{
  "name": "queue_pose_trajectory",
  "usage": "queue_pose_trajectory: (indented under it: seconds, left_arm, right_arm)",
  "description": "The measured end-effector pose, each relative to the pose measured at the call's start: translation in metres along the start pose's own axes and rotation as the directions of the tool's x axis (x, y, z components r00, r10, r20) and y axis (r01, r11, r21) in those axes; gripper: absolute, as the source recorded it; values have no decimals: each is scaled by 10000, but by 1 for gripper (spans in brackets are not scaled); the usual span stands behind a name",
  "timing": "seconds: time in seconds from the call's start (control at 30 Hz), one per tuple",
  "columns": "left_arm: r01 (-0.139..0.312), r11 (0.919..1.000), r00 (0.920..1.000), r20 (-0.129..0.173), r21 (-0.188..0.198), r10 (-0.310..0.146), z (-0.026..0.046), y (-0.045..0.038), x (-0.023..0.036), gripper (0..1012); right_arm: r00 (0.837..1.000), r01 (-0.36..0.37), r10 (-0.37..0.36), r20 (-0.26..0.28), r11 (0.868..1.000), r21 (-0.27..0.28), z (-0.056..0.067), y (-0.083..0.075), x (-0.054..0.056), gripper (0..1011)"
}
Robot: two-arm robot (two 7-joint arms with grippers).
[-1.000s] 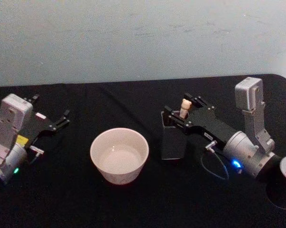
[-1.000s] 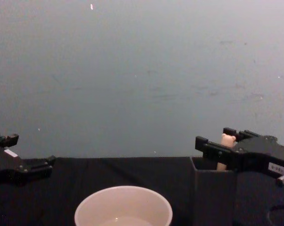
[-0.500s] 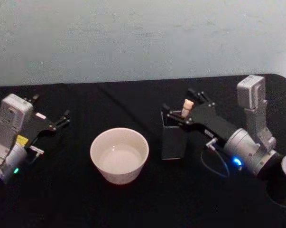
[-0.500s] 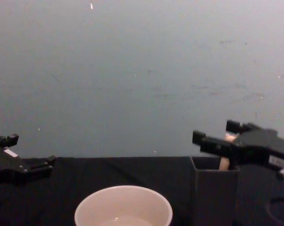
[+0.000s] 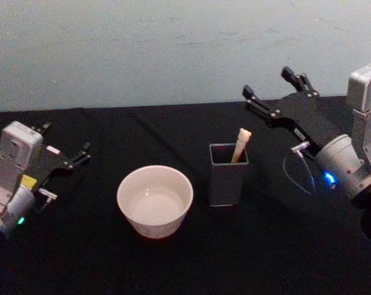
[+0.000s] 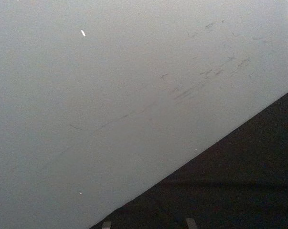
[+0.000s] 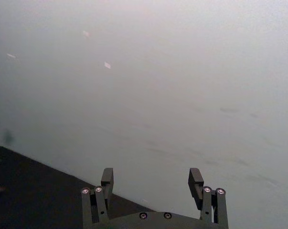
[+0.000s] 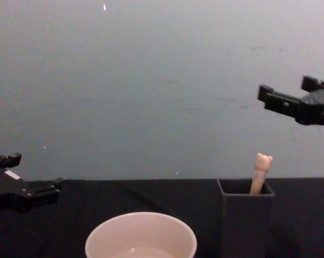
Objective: Pick up the stirring spoon with one hand, stir inside the cup, then place it back in its original position.
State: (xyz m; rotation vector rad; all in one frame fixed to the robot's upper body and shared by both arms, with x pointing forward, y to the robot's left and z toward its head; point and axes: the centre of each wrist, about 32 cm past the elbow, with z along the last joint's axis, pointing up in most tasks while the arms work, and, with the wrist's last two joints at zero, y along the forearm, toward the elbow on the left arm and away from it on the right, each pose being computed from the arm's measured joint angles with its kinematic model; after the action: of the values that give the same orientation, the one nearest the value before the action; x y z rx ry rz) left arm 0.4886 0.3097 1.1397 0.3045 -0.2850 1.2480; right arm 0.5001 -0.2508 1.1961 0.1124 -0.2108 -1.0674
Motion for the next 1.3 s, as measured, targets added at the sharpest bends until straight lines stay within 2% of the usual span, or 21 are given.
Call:
queue_pose_trajectory:
  seconds: [0.07,0.13,0.17,0.27,0.37,0.5,0.7,1.3]
  left_arm:
    - [0,10000,10000,1,-1,0,1,0,0,1001]
    - [0,10000,10000,0,-1,0,0,0,0,1001]
    - [0,10000,10000,0,-1,0,0,0,0,1001]
    - [0,10000,10000,0,-1,0,0,0,0,1001]
    - [0,10000,10000,0,0,0,0,0,0,1001]
    - [0,10000,10000,0,-1,0,0,0,0,1001]
    - [0,10000,10000,0,-1,0,0,0,0,1001]
    - [0,10000,10000,0,-1,0,0,0,0,1001]
  right_arm:
    - [9995,329,-328,43,9993,-196,-25,-8,15,1002]
    - [9957,919,-911,161,9936,-655,-103,-30,30,1000]
    - [9957,919,-911,161,9936,-655,-103,-30,30,1000]
    - [9898,1416,-1391,292,9834,-1131,-211,-58,20,1002]
    - [9835,1808,-1783,301,9679,-1749,-357,-92,-14,1000]
    - [9830,1830,-1824,234,9576,-2225,-461,-113,-44,1002]
    - [9886,1454,-1502,74,9415,-3040,-626,-132,-112,1002]
    - [9890,1435,-1478,84,9436,-2983,-612,-125,-108,1000]
